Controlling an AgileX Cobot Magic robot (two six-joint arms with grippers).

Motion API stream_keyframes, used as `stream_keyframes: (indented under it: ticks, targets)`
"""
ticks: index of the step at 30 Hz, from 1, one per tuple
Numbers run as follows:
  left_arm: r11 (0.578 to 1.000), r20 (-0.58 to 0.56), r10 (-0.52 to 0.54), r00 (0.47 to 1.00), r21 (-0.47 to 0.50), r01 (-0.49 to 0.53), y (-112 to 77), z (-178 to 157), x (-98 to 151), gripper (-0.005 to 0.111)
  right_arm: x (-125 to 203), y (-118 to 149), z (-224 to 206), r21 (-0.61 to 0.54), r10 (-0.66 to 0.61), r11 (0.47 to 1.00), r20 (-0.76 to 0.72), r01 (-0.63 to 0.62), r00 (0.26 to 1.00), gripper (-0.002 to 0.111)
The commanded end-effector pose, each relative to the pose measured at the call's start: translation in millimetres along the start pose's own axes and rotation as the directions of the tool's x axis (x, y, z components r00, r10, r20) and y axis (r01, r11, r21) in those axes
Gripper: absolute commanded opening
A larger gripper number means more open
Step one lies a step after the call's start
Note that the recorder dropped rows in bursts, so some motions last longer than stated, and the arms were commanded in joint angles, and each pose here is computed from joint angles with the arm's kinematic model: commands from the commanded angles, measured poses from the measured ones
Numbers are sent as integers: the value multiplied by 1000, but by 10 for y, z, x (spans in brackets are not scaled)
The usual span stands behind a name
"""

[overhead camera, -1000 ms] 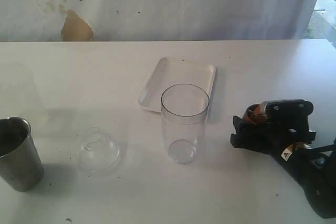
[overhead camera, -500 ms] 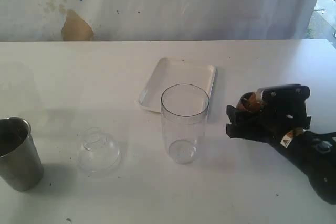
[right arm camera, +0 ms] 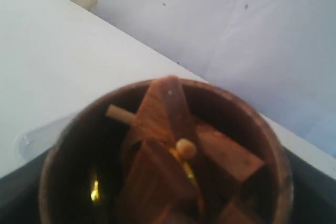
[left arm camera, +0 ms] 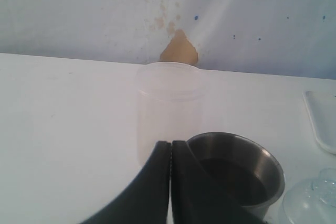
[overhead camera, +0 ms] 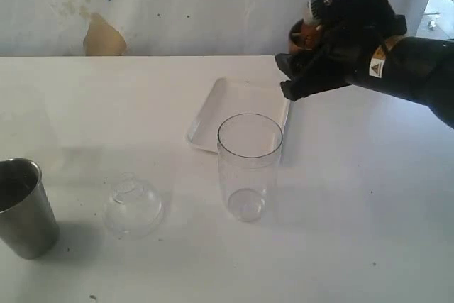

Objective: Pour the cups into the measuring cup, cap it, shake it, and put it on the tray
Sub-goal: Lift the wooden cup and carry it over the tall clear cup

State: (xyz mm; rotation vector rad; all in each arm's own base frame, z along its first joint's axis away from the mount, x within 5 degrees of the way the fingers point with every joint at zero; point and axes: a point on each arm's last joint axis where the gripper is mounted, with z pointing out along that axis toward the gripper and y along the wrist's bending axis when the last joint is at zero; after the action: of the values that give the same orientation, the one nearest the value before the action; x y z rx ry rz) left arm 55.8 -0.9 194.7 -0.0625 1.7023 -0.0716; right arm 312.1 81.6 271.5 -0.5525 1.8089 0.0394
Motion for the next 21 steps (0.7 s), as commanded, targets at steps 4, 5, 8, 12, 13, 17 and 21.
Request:
stream_keyframes:
  ticks: [4, 5, 8, 12, 13, 17, 21]
  targets:
    - [1000, 10, -6, 1000, 1, 6, 0, 0, 5, 1, -167, 31, -1, -4, -193, 981, 74, 194, 978, 0]
    - [1000, 10, -6, 1000, 1, 6, 0, 0, 5, 1, -165, 34, 10, -4, -220, 975, 80, 221, 972, 0]
    - [1000, 10, -6, 1000, 1, 6, 0, 0, 5, 1, -130, 45, 45, -11, -255, 967, 71, 256, 964, 0]
    - [1000, 10, -6, 1000, 1, 6, 0, 0, 5, 1, -53, 79, 117, -41, -315, 948, 53, 317, 948, 0]
    - [1000, 10, -6, 1000, 1, 6, 0, 0, 5, 1, -38, 92, 135, -50, -337, 939, 55, 340, 940, 0]
    - [1000, 10, -6, 1000, 1, 6, 0, 0, 5, 1, -1, 164, 208, -91, -429, 894, 113, 439, 896, 0]
    - [1000, 10, -6, 1000, 1, 6, 0, 0, 5, 1, 4, 244, 223, -124, -571, 792, 193, 598, 798, 0]
